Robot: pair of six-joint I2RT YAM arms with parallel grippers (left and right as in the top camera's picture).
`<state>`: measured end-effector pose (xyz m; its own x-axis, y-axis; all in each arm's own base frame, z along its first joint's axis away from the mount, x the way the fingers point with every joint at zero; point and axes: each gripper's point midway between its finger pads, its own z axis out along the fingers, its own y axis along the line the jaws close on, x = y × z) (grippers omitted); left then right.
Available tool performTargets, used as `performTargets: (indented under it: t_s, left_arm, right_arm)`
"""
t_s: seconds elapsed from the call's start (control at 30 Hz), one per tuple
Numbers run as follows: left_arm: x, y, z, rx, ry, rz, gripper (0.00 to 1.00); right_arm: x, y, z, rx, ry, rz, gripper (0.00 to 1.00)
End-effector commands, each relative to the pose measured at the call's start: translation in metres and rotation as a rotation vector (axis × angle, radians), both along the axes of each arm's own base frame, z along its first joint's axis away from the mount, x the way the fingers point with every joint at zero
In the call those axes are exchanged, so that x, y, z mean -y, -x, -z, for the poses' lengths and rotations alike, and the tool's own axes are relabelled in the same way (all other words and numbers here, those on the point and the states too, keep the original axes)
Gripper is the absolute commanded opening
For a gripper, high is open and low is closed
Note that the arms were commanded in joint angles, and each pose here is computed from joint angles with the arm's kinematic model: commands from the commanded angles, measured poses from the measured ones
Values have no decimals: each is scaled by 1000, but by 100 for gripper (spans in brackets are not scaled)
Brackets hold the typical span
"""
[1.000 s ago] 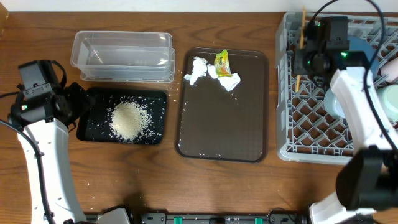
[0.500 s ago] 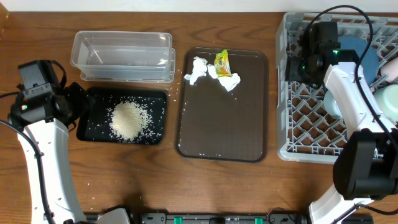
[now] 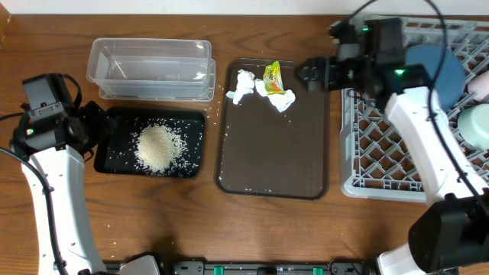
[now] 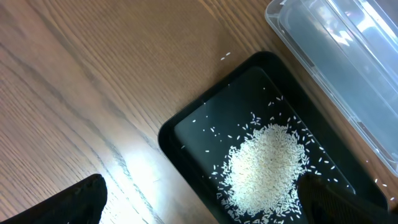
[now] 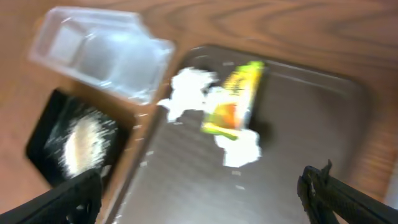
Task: Sort waste into correct bins and load items into the dishwasher rack
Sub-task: 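Insert the wooden stick upright into the rack and open the right gripper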
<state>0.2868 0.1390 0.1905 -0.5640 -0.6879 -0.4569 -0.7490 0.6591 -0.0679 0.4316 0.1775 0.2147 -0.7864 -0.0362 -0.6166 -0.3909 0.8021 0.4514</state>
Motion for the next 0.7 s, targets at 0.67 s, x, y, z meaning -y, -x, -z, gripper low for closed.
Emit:
performTargets:
  t_s: [0.67]
  left_arm:
    - [-4, -1, -9, 17, -17, -11, 100]
  right_arm:
    - [143, -32, 12, 71, 529, 623, 99]
